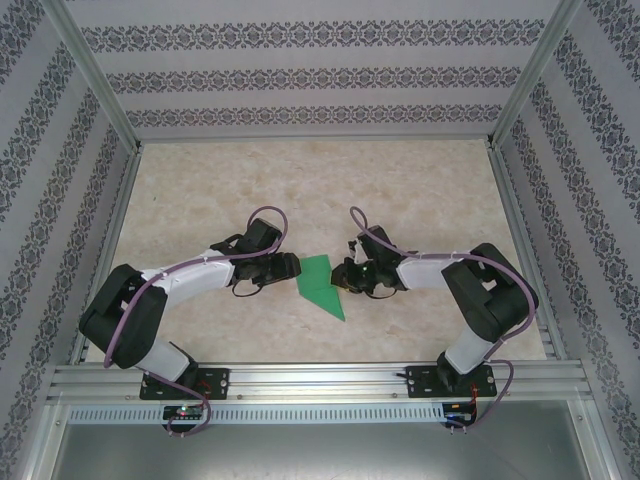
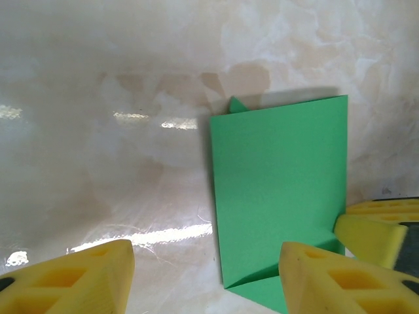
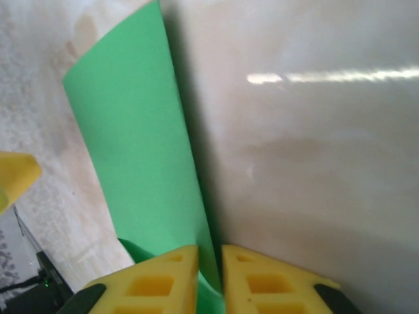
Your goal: Fold a paper plane with a square sheet of paper (pick it up from the middle)
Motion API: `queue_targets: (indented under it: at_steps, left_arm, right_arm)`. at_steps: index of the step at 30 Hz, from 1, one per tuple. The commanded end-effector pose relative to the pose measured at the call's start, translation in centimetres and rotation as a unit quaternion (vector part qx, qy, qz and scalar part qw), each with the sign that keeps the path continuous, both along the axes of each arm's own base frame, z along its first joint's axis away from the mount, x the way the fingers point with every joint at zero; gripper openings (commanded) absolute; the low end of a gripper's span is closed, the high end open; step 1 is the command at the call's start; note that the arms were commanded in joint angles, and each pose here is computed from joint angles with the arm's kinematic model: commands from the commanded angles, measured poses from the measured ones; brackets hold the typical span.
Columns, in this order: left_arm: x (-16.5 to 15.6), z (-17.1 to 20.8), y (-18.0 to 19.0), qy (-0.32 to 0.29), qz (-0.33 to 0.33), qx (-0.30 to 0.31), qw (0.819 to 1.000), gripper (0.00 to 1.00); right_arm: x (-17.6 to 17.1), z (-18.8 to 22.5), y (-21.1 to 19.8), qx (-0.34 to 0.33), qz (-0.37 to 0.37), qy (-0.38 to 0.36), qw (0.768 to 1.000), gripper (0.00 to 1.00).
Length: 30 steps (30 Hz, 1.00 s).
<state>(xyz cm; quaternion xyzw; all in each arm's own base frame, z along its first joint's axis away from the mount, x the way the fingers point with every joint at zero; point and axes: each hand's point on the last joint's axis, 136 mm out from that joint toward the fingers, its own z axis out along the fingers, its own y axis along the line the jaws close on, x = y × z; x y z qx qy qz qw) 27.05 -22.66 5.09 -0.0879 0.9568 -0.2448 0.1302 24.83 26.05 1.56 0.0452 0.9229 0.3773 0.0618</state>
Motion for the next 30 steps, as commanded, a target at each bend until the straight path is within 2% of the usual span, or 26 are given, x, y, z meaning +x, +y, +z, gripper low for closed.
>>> queue_targets:
  at_steps: [1, 4, 7, 9, 14, 18, 22, 26, 30]
  left_arm:
    - [0.8, 1.1, -1.2, -0.013, -0.011, -0.016, 1.000, 0.61]
    - [0.8, 1.1, -1.4, -0.014, -0.012, -0.017, 1.000, 0.61]
    - [0.9, 1.1, -1.5, -0.011, -0.015, -0.016, 1.000, 0.61]
    - [1.0, 1.0, -1.6, -0.010, -0.017, -0.018, 1.000, 0.61]
    - [1.1, 1.3, -1.7, -0.014, -0.018, -0.019, 1.000, 0.61]
    - [1.1, 1.5, -1.4, -0.021, -0.011, -0.016, 1.000, 0.61]
    - [1.2, 1.5, -1.4, -0.022, -0.008, -0.019, 1.000, 0.61]
    - [1.0, 1.5, -1.4, -0.019, -0.009, -0.022, 1.000, 0.61]
    - [0.9, 1.6, -1.3, -0.020, -0.010, -0.022, 1.000, 0.61]
  right_arm:
    - [0.9, 1.3, 0.0, 0.034, -0.054, -0.013, 0.998, 0.16]
    - [0.8, 1.6, -0.1, 0.061, -0.092, -0.009, 0.994, 0.18]
    - [0.6, 2.1, -0.6, 0.058, -0.113, -0.014, 0.992, 0.24]
    - [0.5, 2.3, -1.8, 0.031, -0.119, -0.024, 0.992, 0.30]
    - [0.2, 4.8, -4.8, -0.052, -0.087, -0.075, 0.992, 0.37]
    - [-1.0, 7.9, -2.3, -0.002, -0.009, -0.103, 0.995, 0.30]
    - [-2.7, 7.7, 0.6, -0.010, 0.059, -0.094, 0.994, 0.22]
    - [-2.9, 6.5, 2.3, -0.014, 0.073, -0.080, 0.994, 0.19]
    - [-2.7, 5.3, 2.2, -0.027, 0.070, -0.071, 0.995, 0.18]
